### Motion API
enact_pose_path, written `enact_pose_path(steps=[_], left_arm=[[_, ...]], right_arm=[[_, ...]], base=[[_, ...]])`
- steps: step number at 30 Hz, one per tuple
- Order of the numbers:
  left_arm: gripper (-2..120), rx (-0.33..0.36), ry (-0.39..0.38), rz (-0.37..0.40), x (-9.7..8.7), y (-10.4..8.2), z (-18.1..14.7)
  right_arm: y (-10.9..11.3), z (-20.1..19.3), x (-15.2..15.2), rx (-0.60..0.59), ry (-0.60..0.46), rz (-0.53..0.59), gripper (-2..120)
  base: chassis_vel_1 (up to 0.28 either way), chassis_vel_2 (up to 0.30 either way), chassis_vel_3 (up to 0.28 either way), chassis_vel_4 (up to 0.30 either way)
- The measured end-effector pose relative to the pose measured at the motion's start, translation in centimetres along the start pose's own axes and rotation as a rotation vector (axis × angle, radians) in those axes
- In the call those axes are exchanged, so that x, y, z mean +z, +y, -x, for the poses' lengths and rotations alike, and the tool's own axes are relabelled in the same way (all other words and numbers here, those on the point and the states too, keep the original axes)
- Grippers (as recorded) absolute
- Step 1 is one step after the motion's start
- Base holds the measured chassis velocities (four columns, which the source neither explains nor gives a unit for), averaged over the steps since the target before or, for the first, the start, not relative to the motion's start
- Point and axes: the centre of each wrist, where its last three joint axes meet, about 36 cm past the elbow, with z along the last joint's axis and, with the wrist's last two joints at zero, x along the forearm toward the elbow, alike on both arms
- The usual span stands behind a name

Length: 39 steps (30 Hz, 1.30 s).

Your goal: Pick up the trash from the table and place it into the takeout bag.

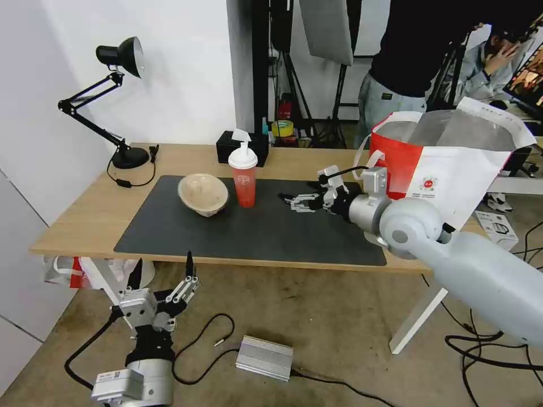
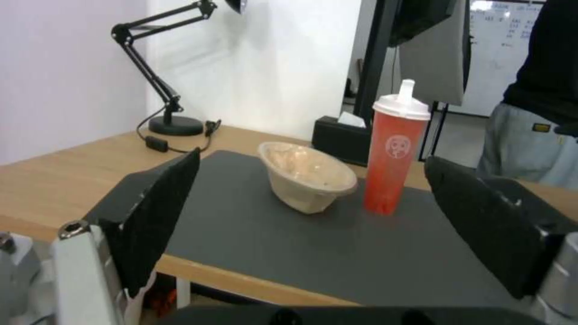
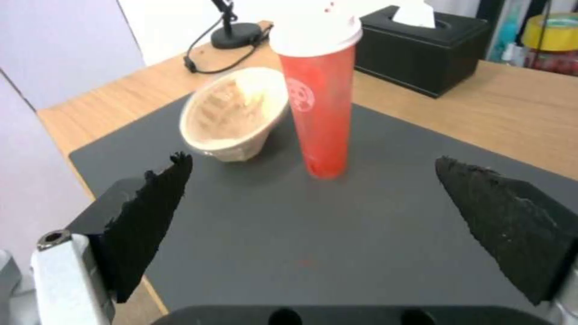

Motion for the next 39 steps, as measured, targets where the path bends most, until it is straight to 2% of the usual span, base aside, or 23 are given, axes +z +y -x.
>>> enact_pose_path(steps=[13,39], left_arm=[[100,-0.009,0.002,0.006,0.2,0.0,-0.1],[100,-0.017,-0.004,0.006,0.2,0.0,0.1]], right_arm=[[0.1,1.9,-0.2,-0.068,-0.024,0.008,100],[0.6,5.8,-0.2,-0.105,-0.030,0.006,100]], base=[[0.000,0.000,0.000,0.000],[0.000,0.000,0.000,0.000]])
